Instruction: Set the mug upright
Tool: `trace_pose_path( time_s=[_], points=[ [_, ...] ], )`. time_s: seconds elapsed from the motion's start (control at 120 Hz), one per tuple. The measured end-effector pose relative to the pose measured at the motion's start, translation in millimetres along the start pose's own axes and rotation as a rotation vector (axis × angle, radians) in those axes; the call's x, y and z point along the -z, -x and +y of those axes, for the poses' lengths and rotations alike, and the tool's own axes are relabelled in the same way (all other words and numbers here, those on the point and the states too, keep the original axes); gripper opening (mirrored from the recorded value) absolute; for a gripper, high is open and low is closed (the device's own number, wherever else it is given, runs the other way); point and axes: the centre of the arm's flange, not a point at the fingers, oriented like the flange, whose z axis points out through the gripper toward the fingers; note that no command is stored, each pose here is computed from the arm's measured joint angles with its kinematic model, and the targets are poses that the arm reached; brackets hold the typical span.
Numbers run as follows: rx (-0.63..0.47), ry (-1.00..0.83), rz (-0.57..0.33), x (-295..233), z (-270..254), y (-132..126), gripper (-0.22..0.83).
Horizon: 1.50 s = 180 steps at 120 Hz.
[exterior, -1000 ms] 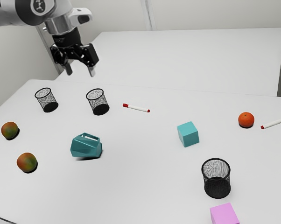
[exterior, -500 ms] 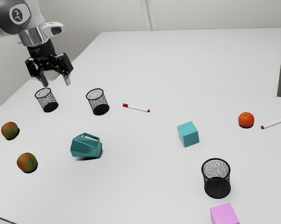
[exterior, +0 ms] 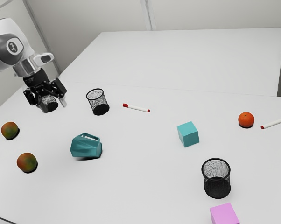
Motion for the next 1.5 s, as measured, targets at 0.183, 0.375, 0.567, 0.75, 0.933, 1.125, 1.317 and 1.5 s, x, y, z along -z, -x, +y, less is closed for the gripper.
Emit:
trace_pose_path(
  time_s=[0.183,0.375,0.567,0.75,0.933,1.125,1.317,1.5],
  points=[
    [-0.018,0.072,0.000,-44.6,-12.3,-3.1,0.60],
    [-0.024,0.136,0.023,-80.6,-30.1,-9.0,0.60],
    [-0.034,0.184,0.026,-114.2,-39.8,-13.3,0.60],
    [-0.033,0.244,0.043,-138.3,-48.4,-14.5,0.60],
    [-0.023,0.322,0.076,-155.7,-55.4,-17.2,0.60],
    [-0.014,0.409,0.118,-176.7,-60.4,-14.1,0.60],
    [-0.018,0.487,0.154,-197.9,-60.6,-12.3,0.60],
    [-0.047,0.528,0.205,-202.6,-61.3,-14.2,0.47]
  ],
)
